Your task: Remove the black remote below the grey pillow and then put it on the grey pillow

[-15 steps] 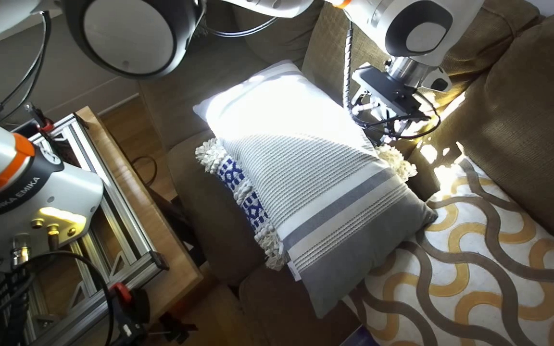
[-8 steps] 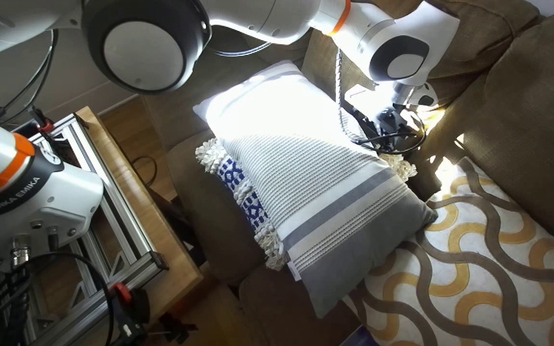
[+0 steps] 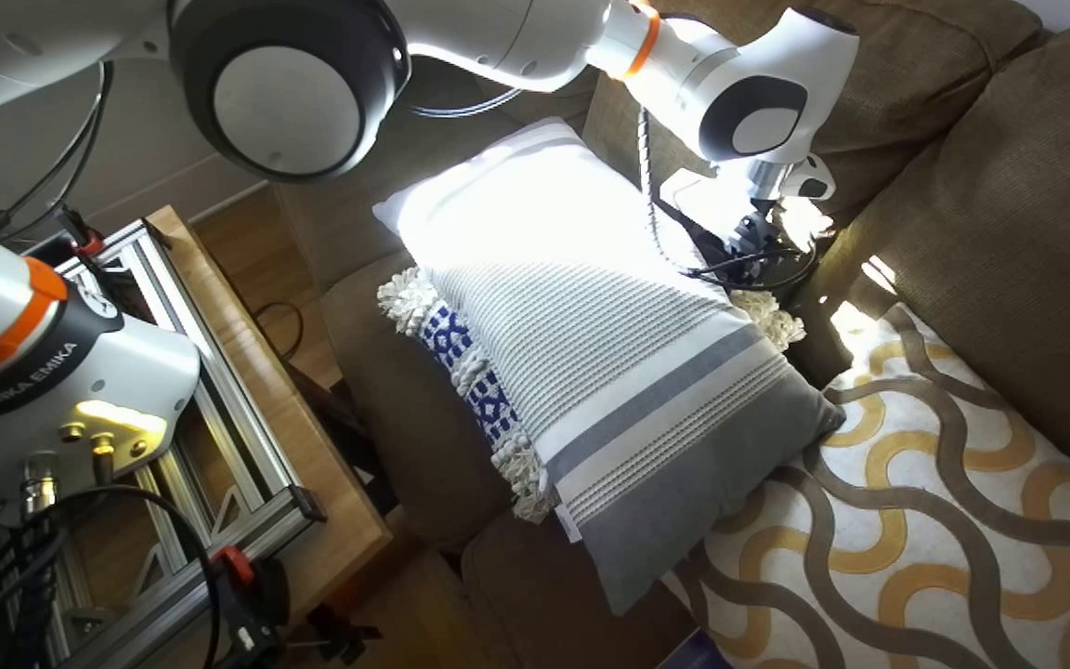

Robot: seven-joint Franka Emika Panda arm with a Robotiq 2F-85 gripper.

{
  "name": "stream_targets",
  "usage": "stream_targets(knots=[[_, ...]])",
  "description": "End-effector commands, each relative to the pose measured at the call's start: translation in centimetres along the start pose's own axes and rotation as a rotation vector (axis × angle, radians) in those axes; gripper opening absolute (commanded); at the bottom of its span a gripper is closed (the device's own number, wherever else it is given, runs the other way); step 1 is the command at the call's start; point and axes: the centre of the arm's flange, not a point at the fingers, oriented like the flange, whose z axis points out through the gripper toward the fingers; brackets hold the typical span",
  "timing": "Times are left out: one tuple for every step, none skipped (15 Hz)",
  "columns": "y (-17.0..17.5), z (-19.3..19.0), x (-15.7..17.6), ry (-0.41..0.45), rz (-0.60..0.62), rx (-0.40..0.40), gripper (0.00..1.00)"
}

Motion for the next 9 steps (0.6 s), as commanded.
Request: stream_targets(knots=[[-0.1,0.5,0.8,0.001,0.004,-0.026,0.42],[-0.1,0.4,0.8,-0.001,0.002,-0.032,0.35],[-0.1,0.2,0.7,-0.001,0.001,-0.036,0.28],[-0.2,0.1,0.7,-0.002,0.002,-0.041,0.26],[-0.1,-0.2,0.5,0.0,0.007,-0.048,0.26],[0.0,-0.6,0.3,0.004,0.011,-0.055,0.26],[0.2,-1.2,0.0,0.013,0.019,-0.064,0.26],[0.3,-1.8,-0.3,0.018,0.025,-0.073,0.26],[0.4,-2.3,-0.4,0.022,0.03,-0.083,0.26]])
